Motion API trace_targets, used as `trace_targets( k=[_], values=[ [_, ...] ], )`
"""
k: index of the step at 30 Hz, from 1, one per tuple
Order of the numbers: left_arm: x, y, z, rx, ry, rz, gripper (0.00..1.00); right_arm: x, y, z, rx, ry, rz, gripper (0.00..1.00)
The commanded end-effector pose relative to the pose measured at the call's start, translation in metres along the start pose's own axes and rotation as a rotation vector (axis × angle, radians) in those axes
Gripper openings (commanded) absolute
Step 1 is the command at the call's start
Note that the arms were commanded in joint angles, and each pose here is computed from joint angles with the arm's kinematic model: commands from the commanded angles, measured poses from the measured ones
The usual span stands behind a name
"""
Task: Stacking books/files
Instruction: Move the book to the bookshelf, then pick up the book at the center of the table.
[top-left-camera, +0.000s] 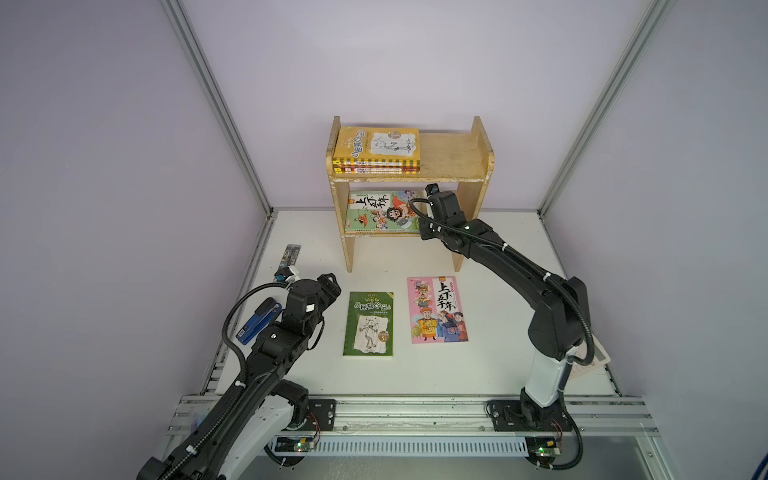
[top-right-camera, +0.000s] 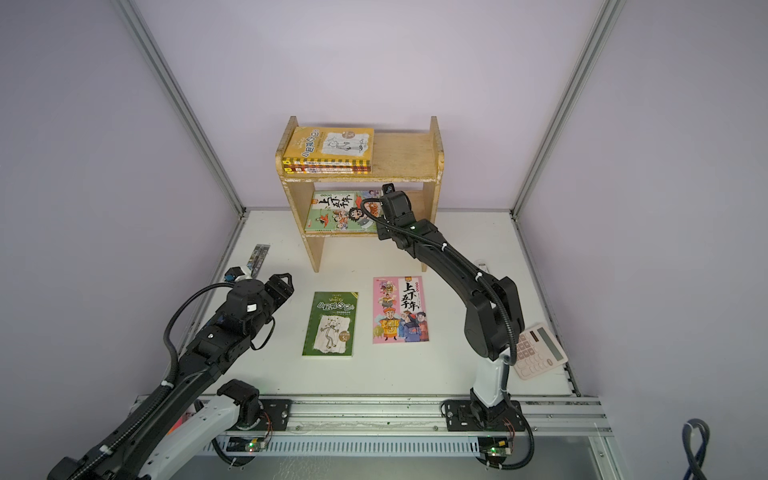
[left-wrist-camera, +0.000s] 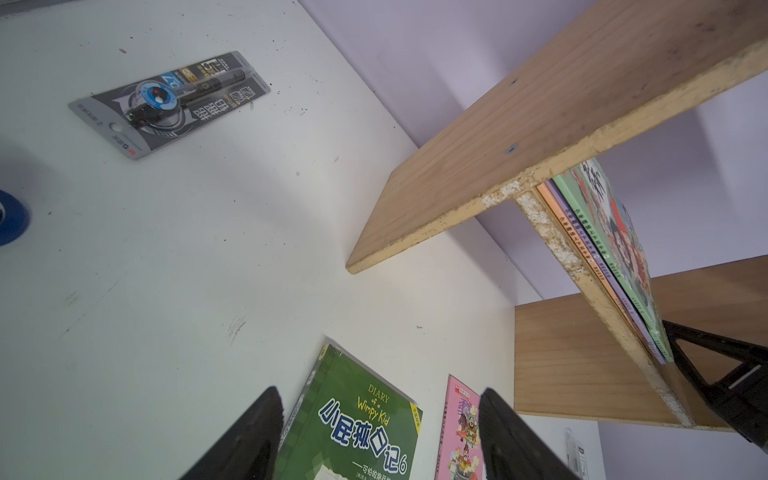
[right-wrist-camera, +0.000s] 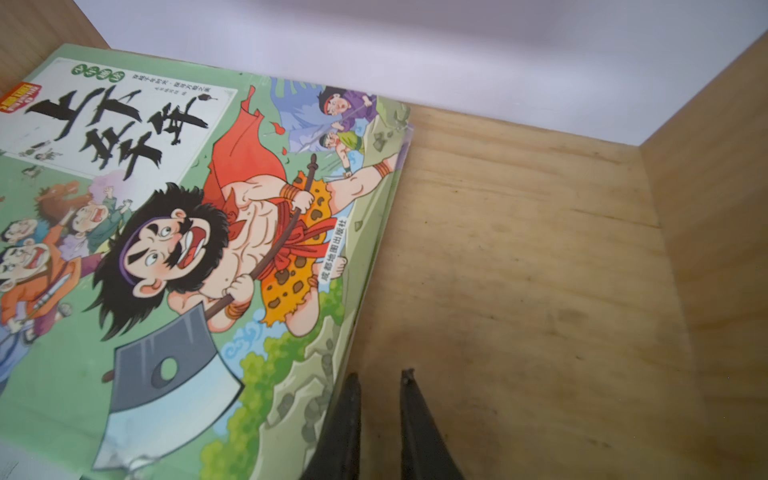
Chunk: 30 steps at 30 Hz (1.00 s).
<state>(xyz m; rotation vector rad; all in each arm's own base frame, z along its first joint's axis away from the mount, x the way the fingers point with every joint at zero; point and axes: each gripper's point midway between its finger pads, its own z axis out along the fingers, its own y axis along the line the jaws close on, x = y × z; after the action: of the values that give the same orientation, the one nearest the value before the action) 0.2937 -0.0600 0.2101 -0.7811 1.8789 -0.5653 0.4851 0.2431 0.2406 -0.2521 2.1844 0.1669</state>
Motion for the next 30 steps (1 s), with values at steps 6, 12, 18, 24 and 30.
trace_targets(
  k=[6,12,18,24,30],
  values=[
    [0.005,-0.012,0.005,0.038,0.046,0.039,0.77,-0.007,-0.006,-0.030,-0.005,-0.041,-0.003,0.21],
    [0.021,-0.025,0.015,0.070,0.139,0.101,0.77,0.007,0.005,-0.057,-0.115,-0.042,0.000,0.23],
    [0.049,-0.042,0.029,0.099,0.236,0.191,0.80,0.035,-0.003,-0.088,-0.139,-0.018,0.012,0.25],
    [0.086,-0.076,0.042,0.186,0.341,0.258,0.84,0.089,-0.004,-0.092,-0.170,0.106,0.059,0.28],
    [0.135,-0.100,0.050,0.208,0.454,0.349,0.89,0.152,-0.005,-0.079,-0.171,0.268,0.173,0.32]
  ],
)
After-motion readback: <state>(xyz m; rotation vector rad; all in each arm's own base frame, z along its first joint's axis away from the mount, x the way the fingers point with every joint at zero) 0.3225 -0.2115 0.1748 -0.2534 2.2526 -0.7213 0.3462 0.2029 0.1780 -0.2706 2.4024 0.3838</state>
